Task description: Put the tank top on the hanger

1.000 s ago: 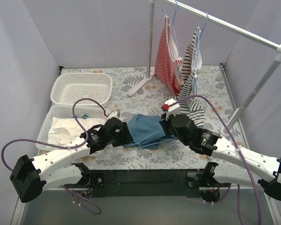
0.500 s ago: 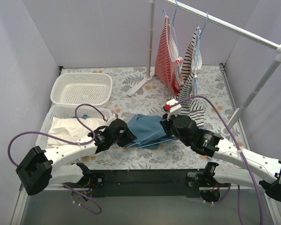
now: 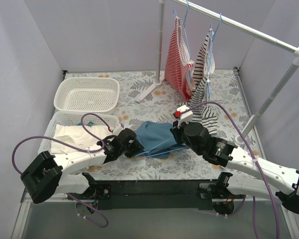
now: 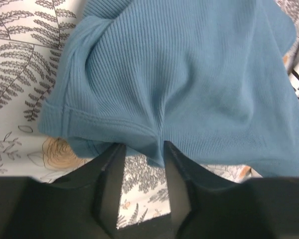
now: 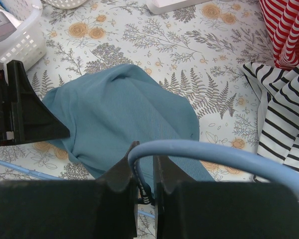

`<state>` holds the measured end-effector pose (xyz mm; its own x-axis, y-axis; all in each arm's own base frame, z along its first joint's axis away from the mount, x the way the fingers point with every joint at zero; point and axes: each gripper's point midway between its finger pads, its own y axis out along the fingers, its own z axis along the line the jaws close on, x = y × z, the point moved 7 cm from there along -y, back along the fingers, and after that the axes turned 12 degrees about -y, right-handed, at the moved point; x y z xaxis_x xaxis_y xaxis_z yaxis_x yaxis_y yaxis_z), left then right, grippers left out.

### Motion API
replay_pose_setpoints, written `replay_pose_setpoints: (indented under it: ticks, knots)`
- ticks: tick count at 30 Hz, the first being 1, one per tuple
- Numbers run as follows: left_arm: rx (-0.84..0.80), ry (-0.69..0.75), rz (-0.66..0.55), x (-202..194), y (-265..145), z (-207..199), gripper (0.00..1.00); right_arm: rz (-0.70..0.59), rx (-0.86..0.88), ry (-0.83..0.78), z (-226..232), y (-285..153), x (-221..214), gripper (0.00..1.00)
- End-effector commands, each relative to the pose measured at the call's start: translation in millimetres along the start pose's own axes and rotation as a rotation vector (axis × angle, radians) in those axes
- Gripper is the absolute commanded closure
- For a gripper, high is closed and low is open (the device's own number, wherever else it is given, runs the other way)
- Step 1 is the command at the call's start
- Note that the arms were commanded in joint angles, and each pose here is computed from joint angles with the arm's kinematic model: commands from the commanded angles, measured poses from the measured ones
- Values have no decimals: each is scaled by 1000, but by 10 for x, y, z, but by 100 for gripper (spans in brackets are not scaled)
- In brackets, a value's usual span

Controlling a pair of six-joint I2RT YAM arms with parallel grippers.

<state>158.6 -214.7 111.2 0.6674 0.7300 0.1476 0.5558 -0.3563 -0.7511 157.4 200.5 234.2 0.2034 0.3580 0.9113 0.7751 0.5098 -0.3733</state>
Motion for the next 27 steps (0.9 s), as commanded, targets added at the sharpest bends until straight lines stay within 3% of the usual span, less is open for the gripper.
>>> replay_pose_setpoints:
  ticks: [1, 6, 7, 12, 21, 27]
  knots:
    - [-20, -91, -43, 31, 127, -123, 71, -61, -10, 28, -2, 9, 134, 99]
    - [-21, -9, -101, 120, 128, -235, 98, -63, -57, 33, -78, -49, 172, 99]
    - [-53, -12, -120, 181, 51, -353, 99, -72, -70, 42, -105, -80, 218, 99]
    - [-157, 94, -198, 429, -320, -612, 100, -74, -158, 54, -251, -203, 302, 99]
    - [-315, 416, -272, 751, -1068, -946, 100, -131, -237, 51, -441, -412, 701, 99]
    - [-415, 607, -246, 757, -1325, -1045, 100, -167, -236, 58, -484, -497, 883, 99]
